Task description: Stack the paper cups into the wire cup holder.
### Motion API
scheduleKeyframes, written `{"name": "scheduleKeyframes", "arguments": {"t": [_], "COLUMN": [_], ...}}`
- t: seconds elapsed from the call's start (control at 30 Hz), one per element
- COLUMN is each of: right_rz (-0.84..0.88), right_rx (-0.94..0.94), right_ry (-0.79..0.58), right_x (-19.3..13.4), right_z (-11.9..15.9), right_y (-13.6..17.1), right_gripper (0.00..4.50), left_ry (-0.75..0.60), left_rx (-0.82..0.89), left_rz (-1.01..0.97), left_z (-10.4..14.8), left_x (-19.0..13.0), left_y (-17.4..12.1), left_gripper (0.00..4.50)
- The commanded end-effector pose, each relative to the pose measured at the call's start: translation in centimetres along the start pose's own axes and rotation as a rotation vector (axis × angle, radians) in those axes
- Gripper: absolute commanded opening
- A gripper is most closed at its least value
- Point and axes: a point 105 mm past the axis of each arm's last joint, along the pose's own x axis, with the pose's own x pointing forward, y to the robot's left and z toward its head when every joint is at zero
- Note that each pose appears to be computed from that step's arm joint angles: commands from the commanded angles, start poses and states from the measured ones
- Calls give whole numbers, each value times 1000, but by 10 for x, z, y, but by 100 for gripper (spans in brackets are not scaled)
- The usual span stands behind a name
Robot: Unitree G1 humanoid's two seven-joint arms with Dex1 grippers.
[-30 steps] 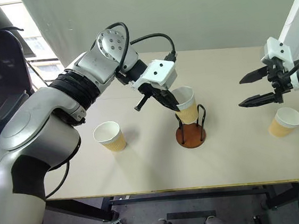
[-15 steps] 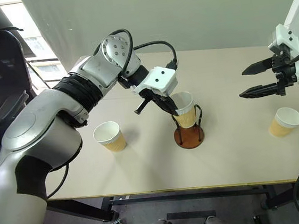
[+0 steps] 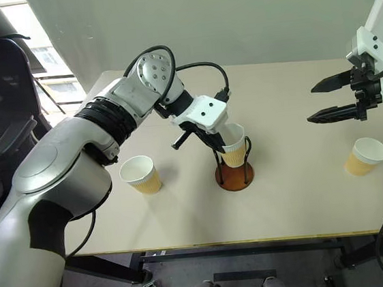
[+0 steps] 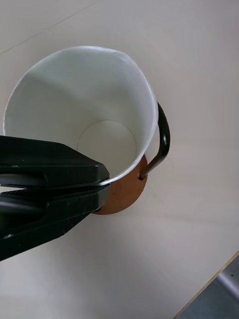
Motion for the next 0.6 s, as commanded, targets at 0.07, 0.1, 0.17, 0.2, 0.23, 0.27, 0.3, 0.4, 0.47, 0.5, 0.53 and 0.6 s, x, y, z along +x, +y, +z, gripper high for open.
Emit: {"name": "scheduleKeyframes", "arguments": {"t": [0.07,0.1,0.17,0.2,0.23,0.27,0.3,0.4,0.47,0.5,0.53,0.6], "right_rz": [-50,-52,-55,-56,-58,-60,-61,-62,-62,-61,-61,-61], "right_rx": [-41,-41,-41,-41,-41,-41,-42,-44,-44,-44,-43,-43], "right_ry": [-27,-26,-25,-24,-23,-21,-18,-15,-14,-13,-12,-11], "right_x": [-14,-14,-15,-15,-15,-15,-15,-15,-15,-15,-15,-15], "right_z": [13,13,12,12,12,12,11,11,11,11,10,10], "right_y": [-2,-2,-2,-3,-3,-3,-3,-3,-3,-3,-3,-3], "right_gripper": [429,429,429,429,429,429,429,429,429,429,429,429], "left_ry": [4,28,55,60,65,64,71,78,76,74,71,62], "left_rx": [37,49,45,39,45,49,65,90,93,95,98,105], "left_rz": [-20,-26,-38,-38,-30,-21,-19,-15,-11,-9,-6,4], "left_z": [4,1,-2,-3,-3,-2,-2,-1,-1,0,0,3], "left_x": [-3,-3,-3,-3,-4,-5,-5,-5,-5,-5,-5,-6], "left_y": [0,-1,-2,-2,-1,1,1,2,3,3,4,5], "left_gripper": [2,2,2,2,2,20,43,131,205,241,277,350]}}
